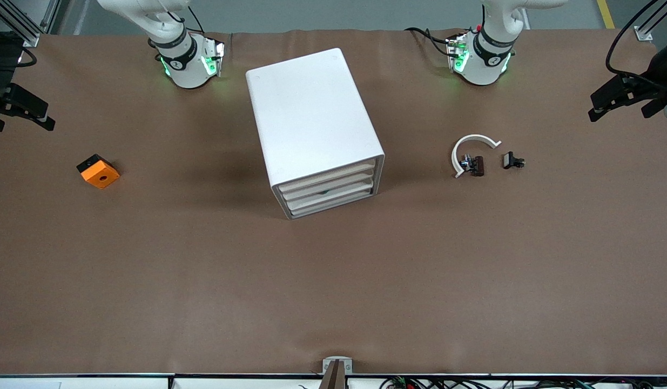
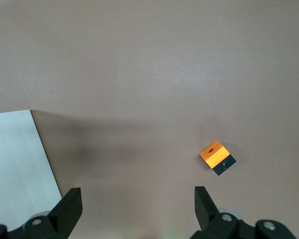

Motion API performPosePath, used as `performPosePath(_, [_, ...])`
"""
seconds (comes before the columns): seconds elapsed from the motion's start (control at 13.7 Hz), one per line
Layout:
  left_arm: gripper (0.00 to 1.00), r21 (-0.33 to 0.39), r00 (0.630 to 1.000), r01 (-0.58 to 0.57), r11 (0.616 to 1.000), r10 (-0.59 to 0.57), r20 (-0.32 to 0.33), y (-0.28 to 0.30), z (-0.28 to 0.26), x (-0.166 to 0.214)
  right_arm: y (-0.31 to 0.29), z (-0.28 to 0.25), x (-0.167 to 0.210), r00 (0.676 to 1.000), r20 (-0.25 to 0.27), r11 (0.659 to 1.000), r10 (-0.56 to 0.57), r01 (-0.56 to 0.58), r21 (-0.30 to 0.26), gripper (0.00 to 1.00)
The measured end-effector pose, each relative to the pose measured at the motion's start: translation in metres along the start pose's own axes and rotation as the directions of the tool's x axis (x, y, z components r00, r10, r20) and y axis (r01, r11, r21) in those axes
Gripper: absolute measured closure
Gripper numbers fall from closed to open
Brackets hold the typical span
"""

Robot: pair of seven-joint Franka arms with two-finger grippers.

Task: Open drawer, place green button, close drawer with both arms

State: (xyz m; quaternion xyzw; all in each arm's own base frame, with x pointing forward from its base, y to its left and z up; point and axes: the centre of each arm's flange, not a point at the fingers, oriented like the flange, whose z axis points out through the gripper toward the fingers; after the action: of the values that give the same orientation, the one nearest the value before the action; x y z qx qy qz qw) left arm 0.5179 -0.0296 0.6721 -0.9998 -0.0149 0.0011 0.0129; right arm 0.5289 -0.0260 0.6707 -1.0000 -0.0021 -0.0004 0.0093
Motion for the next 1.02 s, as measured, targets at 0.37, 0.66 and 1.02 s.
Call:
performPosePath(0.37, [0.0, 0.002, 0.998, -0.069, 0.998, 0.069, -0.002, 0.01, 0.002, -0.017, 0.0, 0.0, 0.0, 1.0, 0.0, 1.0, 0.0, 0.0, 0.0, 0.0])
performPosePath(0.66, [0.0, 0.001, 0.997, -0.072, 0.997, 0.072, -0.021, 0.009, -0.001, -0.017, 0.0, 0.0, 0.0, 1.0, 0.0, 1.0, 0.0, 0.0, 0.0, 0.0])
performPosePath(1.02, [0.0, 0.001, 0.997, -0.072, 0.997, 0.072, -0.018, 0.009, 0.0, -0.012, 0.0, 0.0, 0.0, 1.0, 0.0, 1.0, 0.001, -0.001, -0.001, 0.0])
